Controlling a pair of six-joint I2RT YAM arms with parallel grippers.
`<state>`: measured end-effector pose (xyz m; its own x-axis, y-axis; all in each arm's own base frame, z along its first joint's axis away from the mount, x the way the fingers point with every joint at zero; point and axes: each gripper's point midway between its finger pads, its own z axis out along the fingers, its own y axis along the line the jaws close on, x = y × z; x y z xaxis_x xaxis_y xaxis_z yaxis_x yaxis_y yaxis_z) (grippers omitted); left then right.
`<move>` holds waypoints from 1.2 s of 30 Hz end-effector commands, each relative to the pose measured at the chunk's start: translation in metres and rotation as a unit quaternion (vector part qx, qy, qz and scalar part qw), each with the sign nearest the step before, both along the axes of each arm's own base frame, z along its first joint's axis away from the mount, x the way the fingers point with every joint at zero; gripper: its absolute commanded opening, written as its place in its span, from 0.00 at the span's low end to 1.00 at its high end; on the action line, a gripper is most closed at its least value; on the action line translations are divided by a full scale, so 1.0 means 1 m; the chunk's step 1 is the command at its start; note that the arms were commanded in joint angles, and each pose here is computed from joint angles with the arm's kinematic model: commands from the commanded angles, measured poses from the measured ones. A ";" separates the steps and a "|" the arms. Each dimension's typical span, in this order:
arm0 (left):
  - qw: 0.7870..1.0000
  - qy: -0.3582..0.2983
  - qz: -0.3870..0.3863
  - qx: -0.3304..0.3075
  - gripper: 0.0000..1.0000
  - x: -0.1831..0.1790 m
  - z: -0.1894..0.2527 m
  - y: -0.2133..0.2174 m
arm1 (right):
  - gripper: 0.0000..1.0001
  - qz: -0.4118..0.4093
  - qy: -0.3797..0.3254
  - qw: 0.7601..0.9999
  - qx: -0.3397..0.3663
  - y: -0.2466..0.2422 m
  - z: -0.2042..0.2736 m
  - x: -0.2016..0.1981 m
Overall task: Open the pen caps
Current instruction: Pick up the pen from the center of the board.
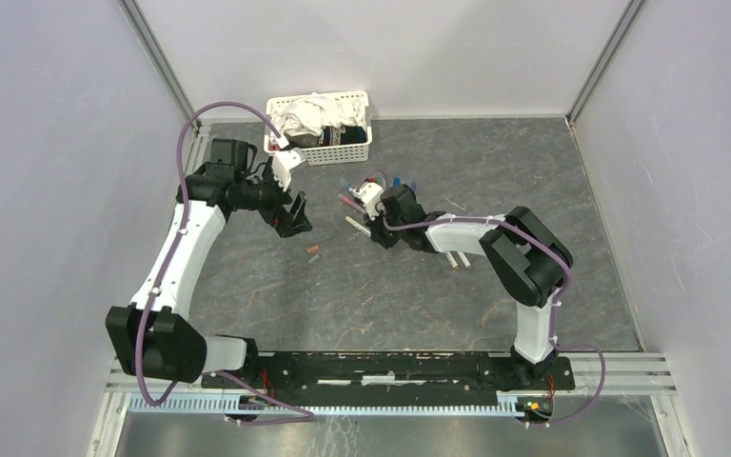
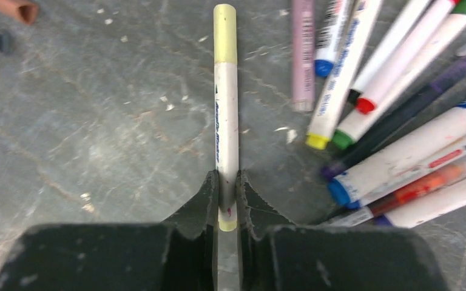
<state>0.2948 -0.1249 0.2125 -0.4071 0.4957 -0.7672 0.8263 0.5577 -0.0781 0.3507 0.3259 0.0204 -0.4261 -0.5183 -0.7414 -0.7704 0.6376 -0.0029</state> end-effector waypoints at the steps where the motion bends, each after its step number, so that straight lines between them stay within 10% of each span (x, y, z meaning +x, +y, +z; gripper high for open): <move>1: 0.997 0.008 -0.068 -0.027 1.00 -0.025 -0.010 -0.011 | 0.09 0.032 0.013 0.999 0.026 0.012 0.006 -0.033; 25: 0.958 -0.003 -0.281 -0.056 0.89 -0.072 -0.054 -0.034 | 0.00 0.287 0.122 0.924 0.220 0.057 0.127 -0.140; 36: 0.950 0.021 -0.310 -0.032 0.48 -0.085 -0.070 -0.043 | 0.00 0.292 0.114 0.923 0.225 0.065 0.138 -0.134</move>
<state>0.2064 -0.1656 0.1412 -0.1125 0.6073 -0.7865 0.9875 -0.0198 -0.1566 0.2165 0.3828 0.1460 -0.3724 -0.3871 -0.8435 -0.9223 0.0534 0.3827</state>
